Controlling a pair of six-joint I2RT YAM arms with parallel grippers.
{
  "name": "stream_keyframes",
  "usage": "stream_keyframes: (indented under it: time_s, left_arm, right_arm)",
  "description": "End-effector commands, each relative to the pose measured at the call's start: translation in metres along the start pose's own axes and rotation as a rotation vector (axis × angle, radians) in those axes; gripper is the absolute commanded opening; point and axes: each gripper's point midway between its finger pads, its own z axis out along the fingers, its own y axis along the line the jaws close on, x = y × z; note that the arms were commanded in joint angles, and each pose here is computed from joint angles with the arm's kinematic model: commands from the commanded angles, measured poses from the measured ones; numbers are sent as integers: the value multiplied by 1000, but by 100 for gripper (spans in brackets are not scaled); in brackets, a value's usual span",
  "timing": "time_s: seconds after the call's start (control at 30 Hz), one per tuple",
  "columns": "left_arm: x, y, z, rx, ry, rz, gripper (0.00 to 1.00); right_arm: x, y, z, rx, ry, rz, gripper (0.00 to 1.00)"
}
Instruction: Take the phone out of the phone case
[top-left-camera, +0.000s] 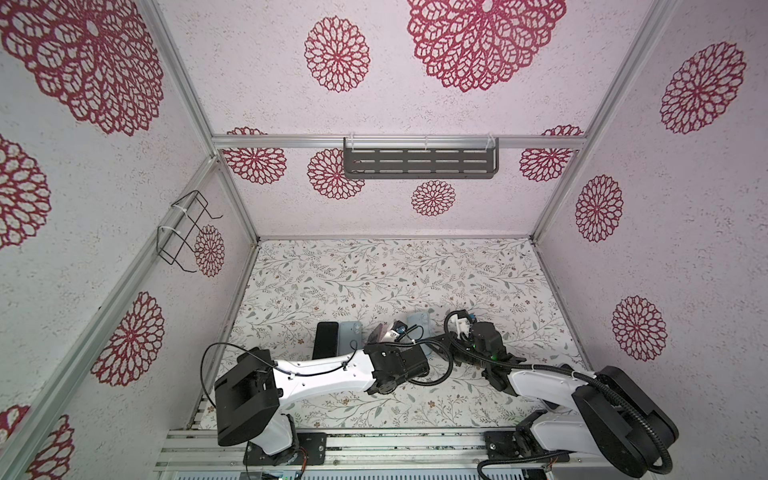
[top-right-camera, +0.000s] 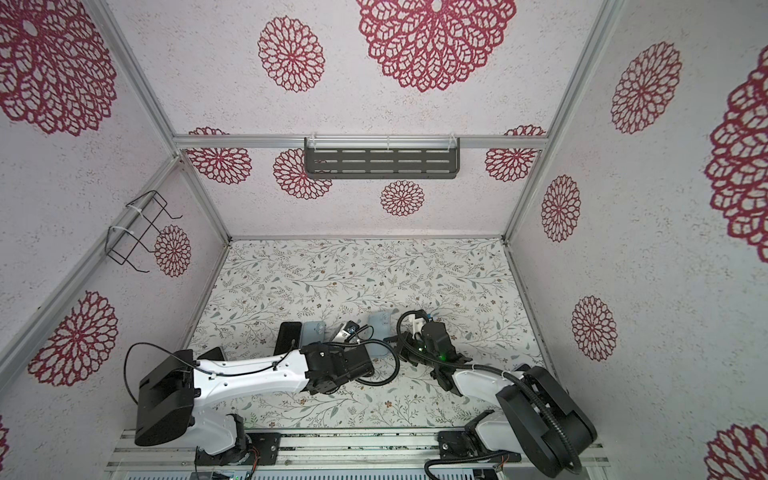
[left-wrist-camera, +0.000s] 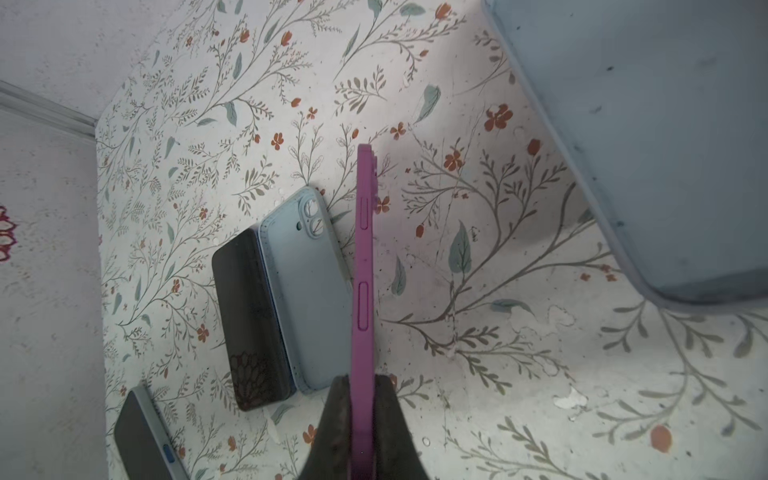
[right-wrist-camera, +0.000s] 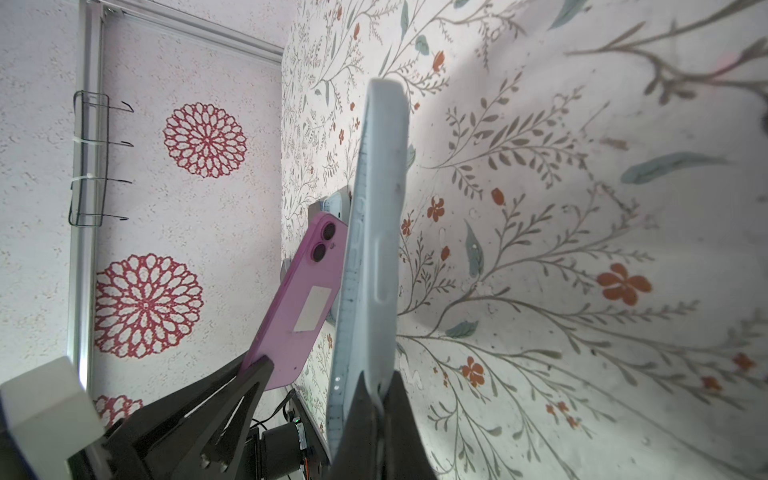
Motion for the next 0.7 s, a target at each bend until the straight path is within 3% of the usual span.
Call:
stream_keyframes:
  time_s: [0.0, 0.4, 0.67]
  left_arm:
    - [-2, 0, 4, -34, -15, -1, 0]
    - [12, -35, 38, -74, 70, 109, 16]
    - [8, -45, 43, -69, 51, 69, 44]
  right_arm:
    - [-3, 13, 5, -38, -10, -40, 0]
    - [7, 3, 18, -32, 38, -28, 0]
    - [10, -6, 23, -22, 54, -15, 0]
